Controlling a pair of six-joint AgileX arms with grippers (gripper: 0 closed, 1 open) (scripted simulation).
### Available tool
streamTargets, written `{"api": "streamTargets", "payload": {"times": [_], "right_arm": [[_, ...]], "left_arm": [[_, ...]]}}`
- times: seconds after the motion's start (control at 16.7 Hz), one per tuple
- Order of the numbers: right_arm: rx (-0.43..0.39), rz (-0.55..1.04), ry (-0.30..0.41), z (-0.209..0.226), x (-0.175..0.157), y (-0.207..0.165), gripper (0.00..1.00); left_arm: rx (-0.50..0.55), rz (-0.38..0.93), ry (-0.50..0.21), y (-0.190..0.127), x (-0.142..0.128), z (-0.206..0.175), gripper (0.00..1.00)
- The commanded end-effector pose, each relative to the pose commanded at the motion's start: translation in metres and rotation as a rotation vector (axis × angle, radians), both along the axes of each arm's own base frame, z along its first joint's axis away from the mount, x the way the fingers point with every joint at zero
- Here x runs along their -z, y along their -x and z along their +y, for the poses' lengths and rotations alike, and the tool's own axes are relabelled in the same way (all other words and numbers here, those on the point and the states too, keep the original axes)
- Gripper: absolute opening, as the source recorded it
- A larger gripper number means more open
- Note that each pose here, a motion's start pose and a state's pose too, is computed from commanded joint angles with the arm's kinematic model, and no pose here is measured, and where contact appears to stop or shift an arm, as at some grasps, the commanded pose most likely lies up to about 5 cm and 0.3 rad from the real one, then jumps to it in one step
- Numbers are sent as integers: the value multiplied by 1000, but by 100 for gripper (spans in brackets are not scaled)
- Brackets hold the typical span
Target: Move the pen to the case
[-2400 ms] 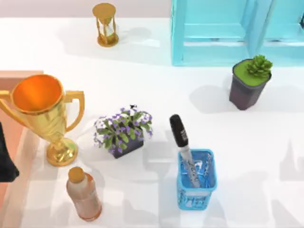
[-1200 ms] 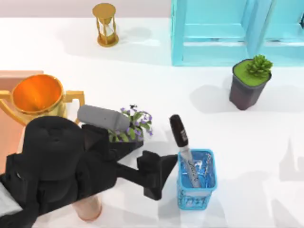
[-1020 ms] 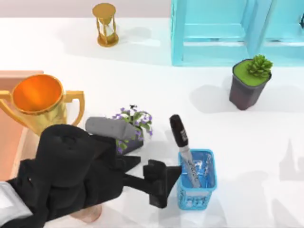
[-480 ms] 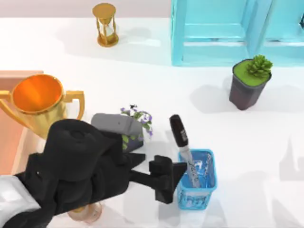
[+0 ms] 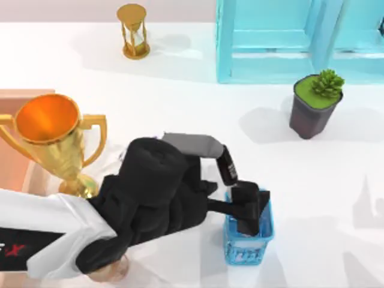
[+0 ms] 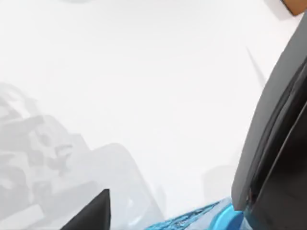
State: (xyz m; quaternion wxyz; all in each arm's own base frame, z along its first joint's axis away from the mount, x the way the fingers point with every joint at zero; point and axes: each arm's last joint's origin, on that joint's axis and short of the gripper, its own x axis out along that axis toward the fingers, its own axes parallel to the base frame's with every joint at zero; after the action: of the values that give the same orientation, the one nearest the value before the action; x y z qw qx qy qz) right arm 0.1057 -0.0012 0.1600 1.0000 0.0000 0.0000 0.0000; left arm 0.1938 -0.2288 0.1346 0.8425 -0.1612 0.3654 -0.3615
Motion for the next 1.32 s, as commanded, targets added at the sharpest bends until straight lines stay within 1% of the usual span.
{"api": "streamTargets", "payload": {"times": [0.24, 0.54, 1.32], "right_arm": [[0, 0, 0, 0, 0, 0, 100], [0, 0, 0, 0, 0, 0, 100], [0, 0, 0, 0, 0, 0, 100]], "left_arm": [[0, -1, 1, -4, 22, -13, 100], [0, -2, 1, -4, 25, -15, 100], [0, -2, 1, -4, 25, -15, 2]]}}
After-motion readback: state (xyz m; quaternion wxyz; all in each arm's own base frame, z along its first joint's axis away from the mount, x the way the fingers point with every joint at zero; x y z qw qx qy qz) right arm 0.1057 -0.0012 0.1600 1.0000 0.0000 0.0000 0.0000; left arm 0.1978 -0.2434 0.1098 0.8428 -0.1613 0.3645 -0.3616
